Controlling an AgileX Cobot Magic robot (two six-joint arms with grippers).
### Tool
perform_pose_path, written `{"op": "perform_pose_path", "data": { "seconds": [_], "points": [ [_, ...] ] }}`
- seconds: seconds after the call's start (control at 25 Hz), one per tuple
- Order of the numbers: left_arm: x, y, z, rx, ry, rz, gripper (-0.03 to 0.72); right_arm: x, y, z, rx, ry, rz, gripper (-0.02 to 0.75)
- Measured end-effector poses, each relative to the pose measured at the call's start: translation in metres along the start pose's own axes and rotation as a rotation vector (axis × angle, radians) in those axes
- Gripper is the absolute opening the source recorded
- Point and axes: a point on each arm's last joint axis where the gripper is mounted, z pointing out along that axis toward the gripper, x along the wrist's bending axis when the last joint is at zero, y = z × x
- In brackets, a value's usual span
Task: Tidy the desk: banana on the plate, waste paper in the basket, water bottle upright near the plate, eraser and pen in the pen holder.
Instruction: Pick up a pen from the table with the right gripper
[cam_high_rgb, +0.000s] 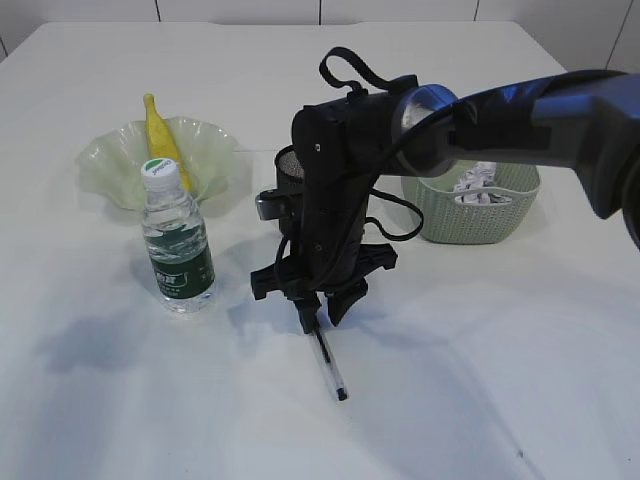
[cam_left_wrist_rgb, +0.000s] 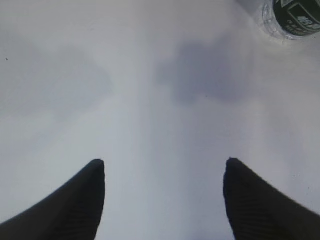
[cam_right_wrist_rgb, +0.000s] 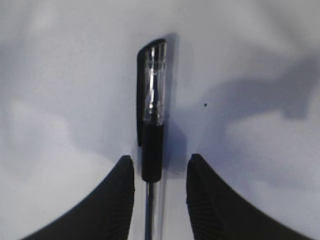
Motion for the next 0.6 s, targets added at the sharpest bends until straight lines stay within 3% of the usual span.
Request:
{"op": "perform_pose_path", "data": {
  "seconds": [0.6],
  "points": [
    [0.0,0.0,0.0,0.0,0.0,0.0,0.52,0.0,0.0,0.0,0.0,0.0,0.002,0.265]
  ]
}}
